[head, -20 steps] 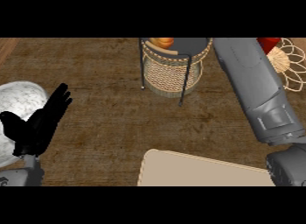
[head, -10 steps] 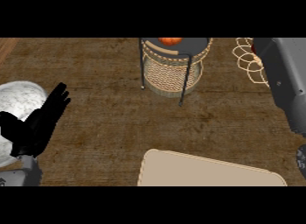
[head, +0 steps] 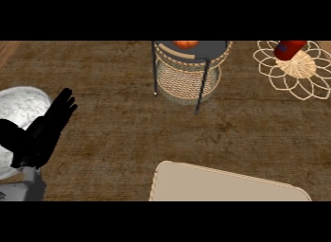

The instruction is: Pick the squash from the tray and place it in the tiered basket

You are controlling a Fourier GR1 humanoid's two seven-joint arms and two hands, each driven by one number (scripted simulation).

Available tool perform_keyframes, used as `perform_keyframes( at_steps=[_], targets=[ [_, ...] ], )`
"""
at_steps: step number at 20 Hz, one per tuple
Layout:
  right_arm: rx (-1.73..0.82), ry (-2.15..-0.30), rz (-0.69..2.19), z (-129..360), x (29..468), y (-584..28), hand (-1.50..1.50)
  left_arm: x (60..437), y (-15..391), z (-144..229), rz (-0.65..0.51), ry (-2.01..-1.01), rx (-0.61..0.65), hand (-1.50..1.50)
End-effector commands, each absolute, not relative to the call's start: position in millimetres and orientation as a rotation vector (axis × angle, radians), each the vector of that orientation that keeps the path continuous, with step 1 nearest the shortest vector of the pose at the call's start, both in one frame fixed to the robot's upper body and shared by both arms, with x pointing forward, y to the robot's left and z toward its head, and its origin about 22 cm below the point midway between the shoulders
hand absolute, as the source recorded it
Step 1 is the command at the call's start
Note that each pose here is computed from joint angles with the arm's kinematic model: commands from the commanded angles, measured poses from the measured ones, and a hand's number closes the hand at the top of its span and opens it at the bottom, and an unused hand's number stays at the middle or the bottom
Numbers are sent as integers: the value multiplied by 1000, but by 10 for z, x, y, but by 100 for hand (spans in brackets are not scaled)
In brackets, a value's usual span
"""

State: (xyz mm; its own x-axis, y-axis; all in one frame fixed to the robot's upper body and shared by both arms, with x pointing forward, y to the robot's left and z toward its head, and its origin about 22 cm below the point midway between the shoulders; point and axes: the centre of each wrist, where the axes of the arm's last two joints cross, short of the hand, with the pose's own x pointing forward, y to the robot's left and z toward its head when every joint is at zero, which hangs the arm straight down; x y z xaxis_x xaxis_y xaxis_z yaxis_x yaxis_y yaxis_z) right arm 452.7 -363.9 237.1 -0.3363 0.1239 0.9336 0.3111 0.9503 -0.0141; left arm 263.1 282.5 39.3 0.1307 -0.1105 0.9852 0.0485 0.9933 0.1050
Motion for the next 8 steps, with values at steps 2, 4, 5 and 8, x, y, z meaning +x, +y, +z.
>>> perform_keyframes(
  at_steps=[2,4,5,8],
  targets=[
    [-344,-1940,-236,2461,4186,-4378,-150,2623,2702,431,-120,-1453,61,0],
    [-338,-1923,-225,2418,4124,-4489,-150,2653,2795,479,-129,-1440,44,0],
    [-364,-1944,-221,2577,4126,-4483,-150,2695,2578,396,-129,-1456,28,0],
    [-359,-1929,-184,2464,3896,-4826,-150,2725,2779,455,-136,-1439,47,0]
  ],
)
